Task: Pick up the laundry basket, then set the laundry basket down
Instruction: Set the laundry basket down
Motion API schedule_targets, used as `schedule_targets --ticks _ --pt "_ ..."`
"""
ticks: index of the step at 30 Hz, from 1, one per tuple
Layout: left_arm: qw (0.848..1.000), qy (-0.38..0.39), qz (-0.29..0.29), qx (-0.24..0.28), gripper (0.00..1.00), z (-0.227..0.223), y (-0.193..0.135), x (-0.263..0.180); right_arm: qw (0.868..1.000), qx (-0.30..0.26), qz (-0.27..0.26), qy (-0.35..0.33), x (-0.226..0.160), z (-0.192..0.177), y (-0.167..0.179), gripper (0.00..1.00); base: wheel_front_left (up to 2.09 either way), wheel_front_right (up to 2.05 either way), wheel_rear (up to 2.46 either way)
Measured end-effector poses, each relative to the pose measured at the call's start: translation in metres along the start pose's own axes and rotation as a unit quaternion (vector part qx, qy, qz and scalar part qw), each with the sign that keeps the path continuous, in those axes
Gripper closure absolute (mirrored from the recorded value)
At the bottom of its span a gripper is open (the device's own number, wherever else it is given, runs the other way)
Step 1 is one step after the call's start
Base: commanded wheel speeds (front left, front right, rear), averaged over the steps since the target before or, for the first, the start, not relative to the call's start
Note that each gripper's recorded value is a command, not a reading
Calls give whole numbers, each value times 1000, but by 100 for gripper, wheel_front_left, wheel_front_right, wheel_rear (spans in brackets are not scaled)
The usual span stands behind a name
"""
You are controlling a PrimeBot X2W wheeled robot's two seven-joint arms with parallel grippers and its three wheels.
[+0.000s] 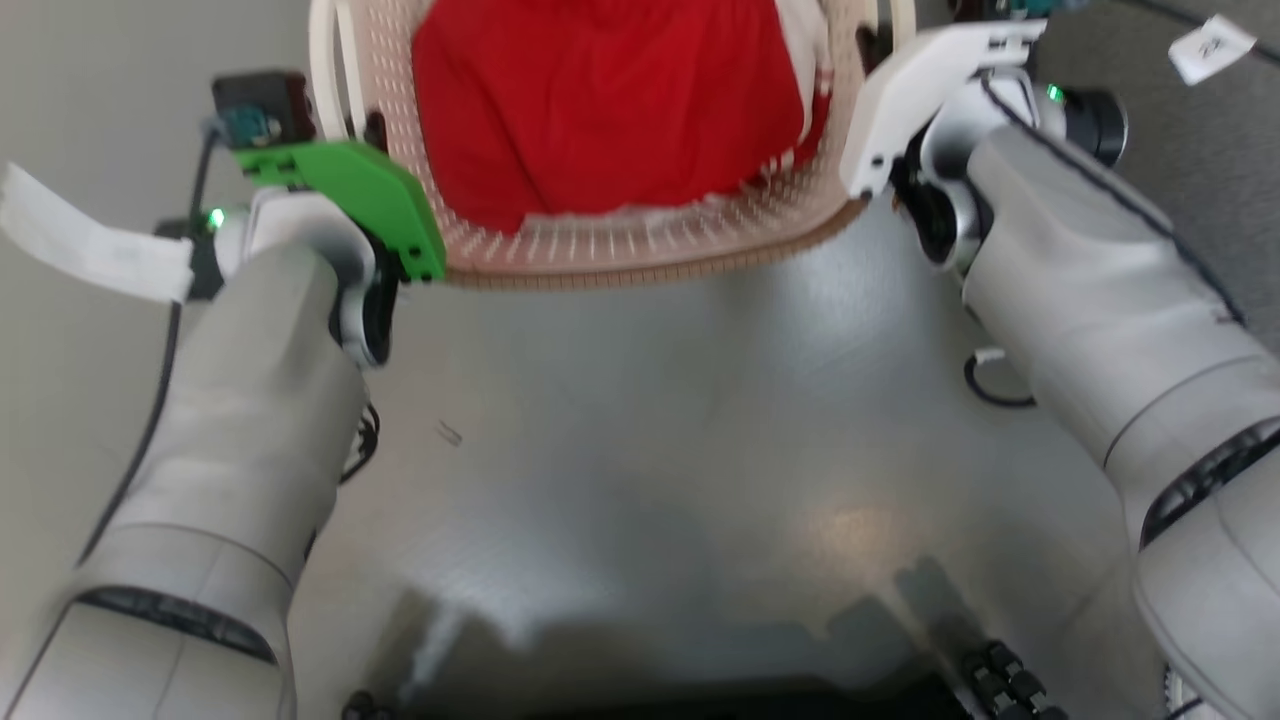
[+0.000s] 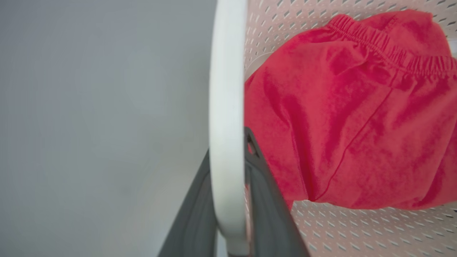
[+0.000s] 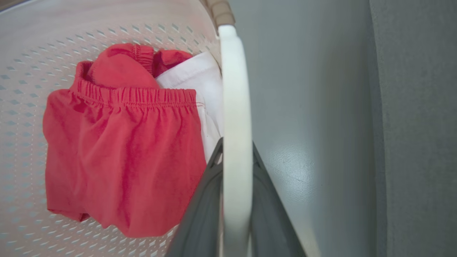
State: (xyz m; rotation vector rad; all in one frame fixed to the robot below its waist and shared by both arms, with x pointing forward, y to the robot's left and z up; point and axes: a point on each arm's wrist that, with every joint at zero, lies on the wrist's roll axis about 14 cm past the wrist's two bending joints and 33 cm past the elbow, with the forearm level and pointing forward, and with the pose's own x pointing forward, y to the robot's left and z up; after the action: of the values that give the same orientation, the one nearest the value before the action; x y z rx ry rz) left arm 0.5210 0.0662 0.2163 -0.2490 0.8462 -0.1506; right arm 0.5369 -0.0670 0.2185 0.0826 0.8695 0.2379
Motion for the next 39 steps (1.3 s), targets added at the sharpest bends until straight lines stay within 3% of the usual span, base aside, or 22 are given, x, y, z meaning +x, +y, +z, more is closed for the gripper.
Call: schedule_targets --ticks 6,15,38,39 --pt "1000 -5 4 1 100 -2 8 24 1000 -4 1 -4 26 0 -4 100 0 0 0" --pt "1000 25 14 0 100 -39 23 49 1000 -2 1 26 54 -42 -9 100 0 0 0" --pt "999 29 11 19 100 -51 27 65 1000 -1 -6 27 67 -58 -16 100 0 0 0" --pt "999 29 10 19 100 -50 27 66 1000 -1 -5 26 68 -58 -16 93 0 0 0"
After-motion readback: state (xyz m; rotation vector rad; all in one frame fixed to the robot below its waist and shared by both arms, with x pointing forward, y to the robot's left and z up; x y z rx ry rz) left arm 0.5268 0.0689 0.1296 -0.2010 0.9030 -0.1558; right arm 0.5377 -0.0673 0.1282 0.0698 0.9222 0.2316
